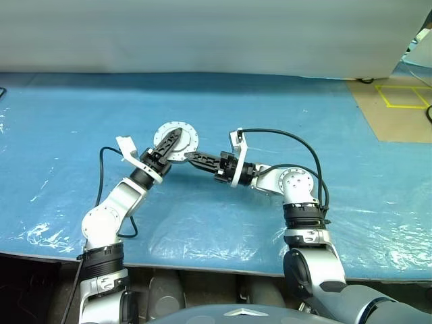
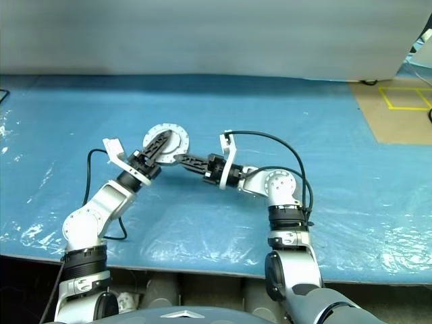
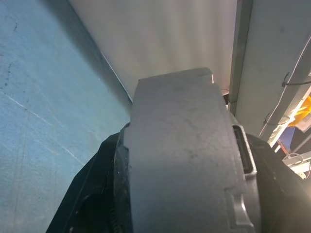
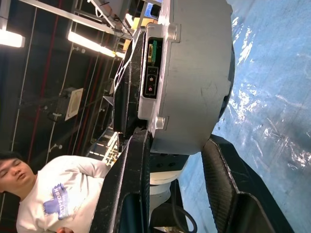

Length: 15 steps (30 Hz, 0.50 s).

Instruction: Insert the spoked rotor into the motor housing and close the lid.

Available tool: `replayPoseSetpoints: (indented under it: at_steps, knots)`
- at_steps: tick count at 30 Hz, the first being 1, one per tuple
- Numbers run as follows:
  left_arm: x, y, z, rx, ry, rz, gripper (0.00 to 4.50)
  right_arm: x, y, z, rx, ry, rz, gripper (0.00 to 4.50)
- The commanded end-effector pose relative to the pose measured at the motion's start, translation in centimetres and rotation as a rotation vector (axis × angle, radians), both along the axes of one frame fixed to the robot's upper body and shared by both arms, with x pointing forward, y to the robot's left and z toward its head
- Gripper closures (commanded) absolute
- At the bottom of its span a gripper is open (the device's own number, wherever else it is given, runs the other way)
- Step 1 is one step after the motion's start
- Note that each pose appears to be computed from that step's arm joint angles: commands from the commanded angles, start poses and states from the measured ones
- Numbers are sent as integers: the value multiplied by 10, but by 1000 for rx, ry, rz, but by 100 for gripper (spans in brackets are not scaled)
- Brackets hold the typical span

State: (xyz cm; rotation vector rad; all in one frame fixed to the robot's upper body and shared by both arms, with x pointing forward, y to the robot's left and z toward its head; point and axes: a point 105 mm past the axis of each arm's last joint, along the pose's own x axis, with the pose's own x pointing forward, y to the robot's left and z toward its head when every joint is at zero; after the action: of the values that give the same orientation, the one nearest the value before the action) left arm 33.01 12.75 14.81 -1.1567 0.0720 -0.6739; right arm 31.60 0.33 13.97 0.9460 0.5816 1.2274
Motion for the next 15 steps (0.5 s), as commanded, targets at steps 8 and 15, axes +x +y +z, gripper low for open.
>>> replayPoseSetpoints:
  at_steps: [8,15]
  knots:
    - [3,1,16,-45,-58,42,179,1,3,42,146,-140,1,259]
    - [20,30,23,-108,-84,242,179,34,-9,41,87,-183,-208,28]
